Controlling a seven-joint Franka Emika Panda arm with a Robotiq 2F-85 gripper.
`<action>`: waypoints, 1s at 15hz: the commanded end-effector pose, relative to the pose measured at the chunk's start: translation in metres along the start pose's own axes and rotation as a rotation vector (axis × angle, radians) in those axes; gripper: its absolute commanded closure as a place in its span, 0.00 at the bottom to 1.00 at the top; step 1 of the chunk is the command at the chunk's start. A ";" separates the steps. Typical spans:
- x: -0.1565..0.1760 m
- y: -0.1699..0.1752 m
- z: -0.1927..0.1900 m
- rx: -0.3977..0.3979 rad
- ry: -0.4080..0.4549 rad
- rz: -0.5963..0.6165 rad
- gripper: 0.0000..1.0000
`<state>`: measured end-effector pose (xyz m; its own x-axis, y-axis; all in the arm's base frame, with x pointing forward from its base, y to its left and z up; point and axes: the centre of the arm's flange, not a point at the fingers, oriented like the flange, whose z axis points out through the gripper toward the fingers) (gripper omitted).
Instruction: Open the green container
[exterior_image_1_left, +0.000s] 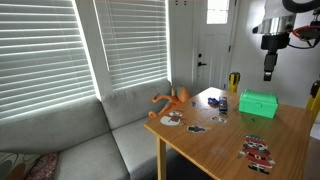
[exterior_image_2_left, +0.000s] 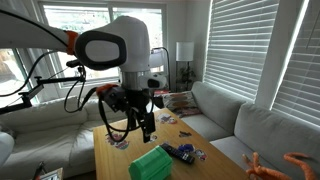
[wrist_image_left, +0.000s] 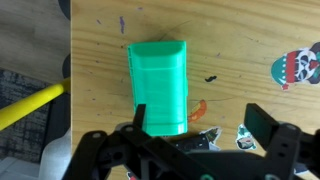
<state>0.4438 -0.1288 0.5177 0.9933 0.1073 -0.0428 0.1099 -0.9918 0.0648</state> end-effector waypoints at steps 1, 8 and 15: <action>-0.018 0.022 0.010 0.013 0.008 -0.017 0.00; -0.036 0.046 0.039 0.059 0.003 -0.044 0.00; -0.033 0.044 0.062 0.064 -0.025 -0.048 0.00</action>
<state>0.4134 -0.1798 0.4603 0.9856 0.1538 -0.0697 0.1540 -0.9881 -0.0022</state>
